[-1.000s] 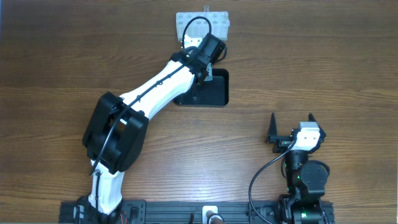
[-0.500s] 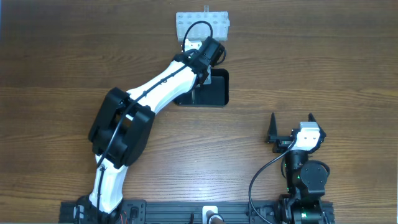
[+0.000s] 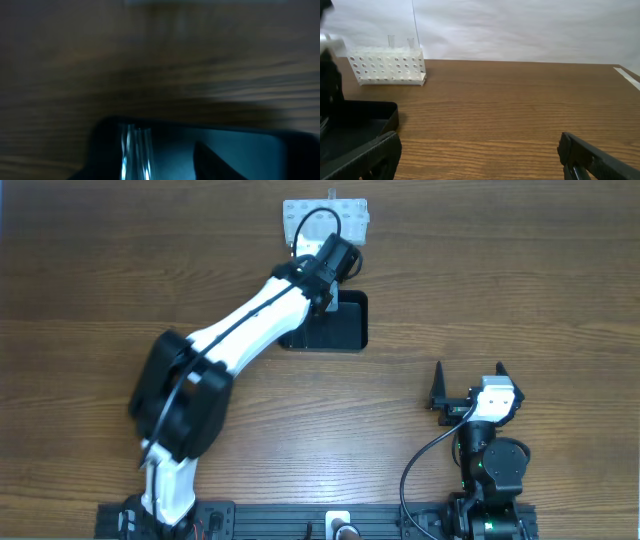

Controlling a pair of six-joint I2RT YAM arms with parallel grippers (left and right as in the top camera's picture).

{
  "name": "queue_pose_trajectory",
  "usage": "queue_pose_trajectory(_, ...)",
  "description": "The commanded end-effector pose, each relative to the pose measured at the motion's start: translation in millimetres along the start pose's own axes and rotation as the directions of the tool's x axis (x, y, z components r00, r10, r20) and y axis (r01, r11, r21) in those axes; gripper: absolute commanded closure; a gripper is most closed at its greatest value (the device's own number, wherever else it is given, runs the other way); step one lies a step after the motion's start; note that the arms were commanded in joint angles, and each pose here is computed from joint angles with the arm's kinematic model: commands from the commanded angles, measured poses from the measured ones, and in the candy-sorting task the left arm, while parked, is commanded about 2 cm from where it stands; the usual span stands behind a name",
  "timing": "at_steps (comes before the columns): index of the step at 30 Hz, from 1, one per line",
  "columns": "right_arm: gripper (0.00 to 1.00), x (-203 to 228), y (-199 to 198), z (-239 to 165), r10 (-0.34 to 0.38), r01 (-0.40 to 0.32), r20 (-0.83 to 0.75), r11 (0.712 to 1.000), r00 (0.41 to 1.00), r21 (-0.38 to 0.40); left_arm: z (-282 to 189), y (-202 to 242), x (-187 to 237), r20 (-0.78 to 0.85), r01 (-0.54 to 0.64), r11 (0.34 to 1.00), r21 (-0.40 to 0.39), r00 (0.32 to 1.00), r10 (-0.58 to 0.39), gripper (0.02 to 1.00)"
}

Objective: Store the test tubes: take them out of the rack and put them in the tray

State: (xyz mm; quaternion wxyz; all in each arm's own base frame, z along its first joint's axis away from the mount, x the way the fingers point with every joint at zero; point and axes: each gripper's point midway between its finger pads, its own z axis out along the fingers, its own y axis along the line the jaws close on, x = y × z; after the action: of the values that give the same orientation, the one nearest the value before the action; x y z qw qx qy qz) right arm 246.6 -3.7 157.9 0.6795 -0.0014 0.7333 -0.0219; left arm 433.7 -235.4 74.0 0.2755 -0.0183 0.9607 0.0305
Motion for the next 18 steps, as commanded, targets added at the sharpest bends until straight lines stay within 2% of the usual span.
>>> queue_pose_trajectory(1, 0.007, 3, -1, 0, -0.001, 0.001, -0.005, 1.000, 1.000, 0.001, -160, 14, -81, 0.373, -0.017, 0.999, 0.049, 0.928, -0.002, 0.415)
queue_pose_trajectory(7, 0.009, 3, -1, 0, -0.001, 0.001, -0.005, 1.000, 1.000, 0.001, -253, 50, -116, 0.577, -0.076, 0.996, 0.042, 0.816, 0.038, 0.327)
queue_pose_trajectory(11, 0.007, 3, -1, 0, -0.001, 0.001, -0.005, 1.000, 1.000, 0.001, -264, 90, -128, 0.615, -0.017, 0.995, 0.095, 0.787, -0.046, 0.218)
queue_pose_trajectory(18, 0.007, 3, -1, 0, -0.001, 0.001, -0.005, 1.000, 1.000, 0.001, -254, 152, -119, 0.647, 0.032, 0.976, 0.217, 0.744, -0.168, 0.150)
